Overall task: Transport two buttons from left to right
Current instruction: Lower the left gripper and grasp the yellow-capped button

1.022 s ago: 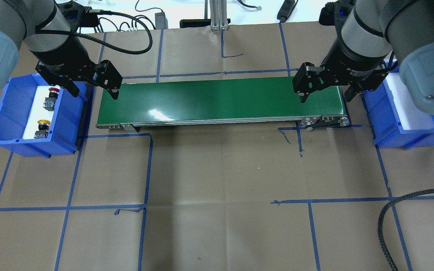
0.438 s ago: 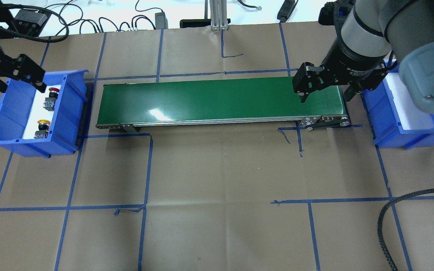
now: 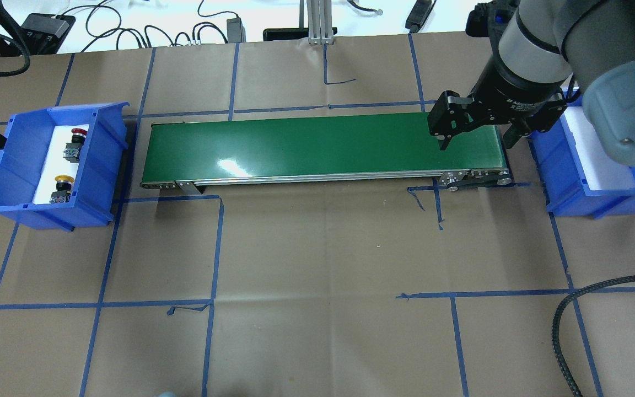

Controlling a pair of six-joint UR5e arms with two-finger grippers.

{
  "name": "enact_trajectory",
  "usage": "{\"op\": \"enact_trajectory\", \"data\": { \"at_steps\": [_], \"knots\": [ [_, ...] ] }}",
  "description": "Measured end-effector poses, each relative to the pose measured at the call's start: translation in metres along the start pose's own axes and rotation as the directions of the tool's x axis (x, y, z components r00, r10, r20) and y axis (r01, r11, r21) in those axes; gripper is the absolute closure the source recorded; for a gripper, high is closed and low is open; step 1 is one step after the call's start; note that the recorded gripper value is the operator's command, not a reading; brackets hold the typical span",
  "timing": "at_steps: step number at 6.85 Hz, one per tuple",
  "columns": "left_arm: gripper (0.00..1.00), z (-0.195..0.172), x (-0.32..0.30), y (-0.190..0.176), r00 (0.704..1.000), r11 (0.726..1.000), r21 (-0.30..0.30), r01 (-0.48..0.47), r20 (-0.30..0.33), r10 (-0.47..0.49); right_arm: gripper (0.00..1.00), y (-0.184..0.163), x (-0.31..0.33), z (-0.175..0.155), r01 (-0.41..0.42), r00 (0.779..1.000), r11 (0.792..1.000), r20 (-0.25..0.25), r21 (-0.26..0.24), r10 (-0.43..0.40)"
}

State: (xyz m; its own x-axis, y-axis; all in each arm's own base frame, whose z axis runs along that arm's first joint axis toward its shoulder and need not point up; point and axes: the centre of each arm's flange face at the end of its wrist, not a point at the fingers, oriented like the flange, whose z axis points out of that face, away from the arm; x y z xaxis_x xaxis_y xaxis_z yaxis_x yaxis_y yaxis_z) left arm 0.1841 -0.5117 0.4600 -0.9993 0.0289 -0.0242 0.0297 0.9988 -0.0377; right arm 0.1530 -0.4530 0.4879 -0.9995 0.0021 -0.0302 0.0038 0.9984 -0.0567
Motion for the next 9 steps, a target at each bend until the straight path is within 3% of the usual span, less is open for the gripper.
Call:
{"op": "enact_trajectory", "data": {
  "at_steps": [5,9],
  "knots": [
    [0.01,0.101,-0.037,-0.037,0.999,0.999,0.041,-0.017,-0.033,0.018,0.0,0.0,0.0,0.0,-0.003,1.0,1.0,0.001,0.0,0.003],
    [0.01,0.206,-0.032,-0.029,1.0,0.998,0.059,-0.007,-0.013,0.008,0.0,-0.001,0.0,0.001,-0.003,1.0,1.0,0.001,-0.001,0.003]
  ]
}}
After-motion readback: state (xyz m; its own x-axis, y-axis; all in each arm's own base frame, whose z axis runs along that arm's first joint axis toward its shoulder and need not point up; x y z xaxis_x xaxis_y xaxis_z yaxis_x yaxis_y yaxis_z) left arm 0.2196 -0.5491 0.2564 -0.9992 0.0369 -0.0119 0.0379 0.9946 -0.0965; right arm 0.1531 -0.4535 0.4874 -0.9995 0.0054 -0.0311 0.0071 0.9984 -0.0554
